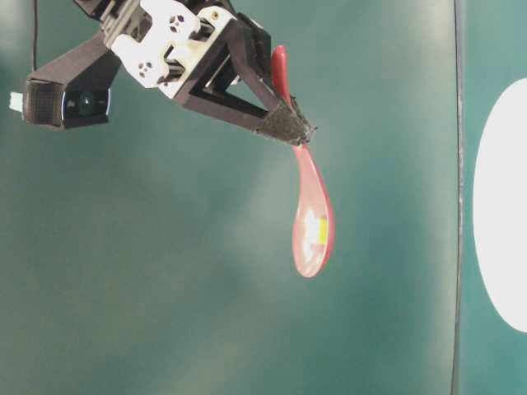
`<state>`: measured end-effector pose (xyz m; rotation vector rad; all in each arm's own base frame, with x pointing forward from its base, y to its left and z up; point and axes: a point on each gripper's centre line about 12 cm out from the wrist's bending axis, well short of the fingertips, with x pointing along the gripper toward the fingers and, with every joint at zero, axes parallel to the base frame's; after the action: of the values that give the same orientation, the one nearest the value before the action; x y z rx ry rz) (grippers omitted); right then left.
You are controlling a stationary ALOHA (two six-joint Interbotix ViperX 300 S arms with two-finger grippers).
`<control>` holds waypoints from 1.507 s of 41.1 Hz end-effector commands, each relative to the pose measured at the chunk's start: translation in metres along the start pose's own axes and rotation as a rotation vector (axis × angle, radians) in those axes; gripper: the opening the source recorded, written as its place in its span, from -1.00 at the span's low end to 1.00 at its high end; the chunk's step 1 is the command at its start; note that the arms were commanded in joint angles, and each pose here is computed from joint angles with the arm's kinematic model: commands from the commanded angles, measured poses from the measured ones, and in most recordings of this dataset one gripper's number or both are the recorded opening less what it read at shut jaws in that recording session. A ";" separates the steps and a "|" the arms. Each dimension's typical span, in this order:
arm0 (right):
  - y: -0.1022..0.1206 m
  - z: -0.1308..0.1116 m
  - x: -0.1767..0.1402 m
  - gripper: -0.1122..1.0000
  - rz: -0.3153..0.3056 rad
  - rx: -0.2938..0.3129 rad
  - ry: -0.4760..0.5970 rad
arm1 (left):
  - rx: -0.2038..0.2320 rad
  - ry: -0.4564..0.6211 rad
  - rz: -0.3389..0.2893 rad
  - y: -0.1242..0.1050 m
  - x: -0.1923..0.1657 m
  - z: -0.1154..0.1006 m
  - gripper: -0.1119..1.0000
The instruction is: Scoop the yellow hexagonal prism block from the bowl with a spoon using the right arm.
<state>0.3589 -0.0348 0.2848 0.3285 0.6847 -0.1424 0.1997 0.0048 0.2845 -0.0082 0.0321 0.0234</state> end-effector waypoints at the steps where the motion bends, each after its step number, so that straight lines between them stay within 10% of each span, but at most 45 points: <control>1: 0.004 0.011 -0.013 -0.48 0.013 -0.007 -0.052 | 0.001 -0.028 0.001 0.000 0.002 0.011 -0.74; 38: 0.003 0.011 -0.014 -0.63 0.005 -0.019 -0.058 | 0.000 -0.023 0.000 0.000 0.002 0.011 -0.74; 62: 0.001 -0.032 -0.064 -0.63 0.053 -0.025 -0.191 | 0.000 -0.014 -0.001 0.000 0.002 0.010 -0.74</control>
<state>0.2990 -0.0261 0.2962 0.3044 0.5340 -0.1302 0.1996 0.0048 0.2831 -0.0099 0.0444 0.0236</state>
